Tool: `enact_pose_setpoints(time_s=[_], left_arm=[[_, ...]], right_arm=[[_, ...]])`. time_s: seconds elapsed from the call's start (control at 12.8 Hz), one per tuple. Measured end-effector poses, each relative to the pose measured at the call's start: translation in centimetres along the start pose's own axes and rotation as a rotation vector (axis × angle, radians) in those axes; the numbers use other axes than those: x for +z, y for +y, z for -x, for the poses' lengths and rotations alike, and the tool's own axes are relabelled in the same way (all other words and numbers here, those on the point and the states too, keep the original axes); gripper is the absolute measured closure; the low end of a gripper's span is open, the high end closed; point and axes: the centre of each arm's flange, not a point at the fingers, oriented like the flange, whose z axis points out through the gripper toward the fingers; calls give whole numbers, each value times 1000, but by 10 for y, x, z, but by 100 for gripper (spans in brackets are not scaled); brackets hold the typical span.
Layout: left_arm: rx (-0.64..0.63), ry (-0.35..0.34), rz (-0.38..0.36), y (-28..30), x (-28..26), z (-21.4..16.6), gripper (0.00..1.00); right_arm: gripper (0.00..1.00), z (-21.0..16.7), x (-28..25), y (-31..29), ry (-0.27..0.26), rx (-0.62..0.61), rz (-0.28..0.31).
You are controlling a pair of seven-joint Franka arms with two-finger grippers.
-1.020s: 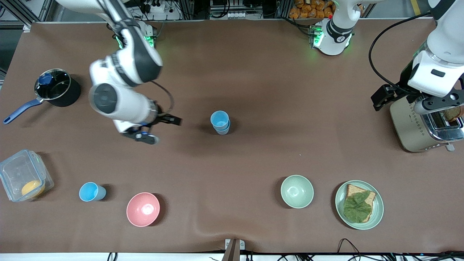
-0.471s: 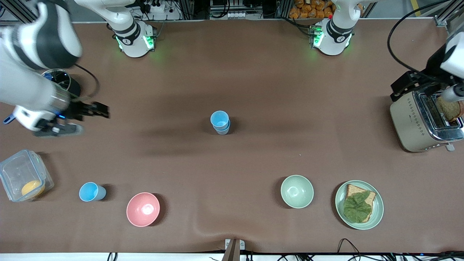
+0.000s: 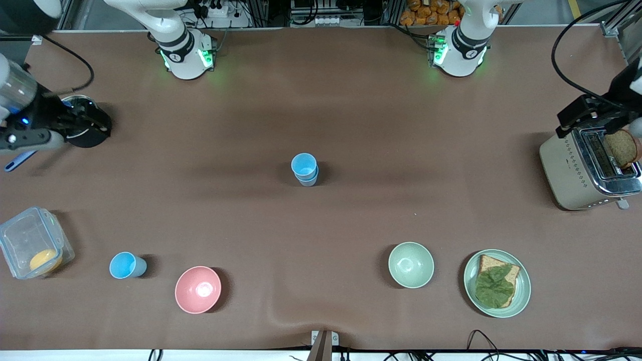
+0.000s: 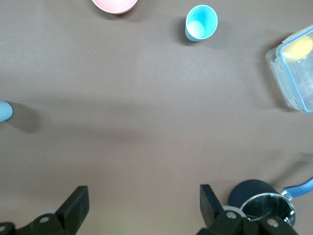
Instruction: Stack blue cups with both arms
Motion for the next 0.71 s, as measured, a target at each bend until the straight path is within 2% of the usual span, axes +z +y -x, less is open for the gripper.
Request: enact_pose_setpoints(time_s=[0.71], left_arm=[[69,-36,1,38,6,5,0]], right_arm=[[0,3,-8,21,15,36,4]])
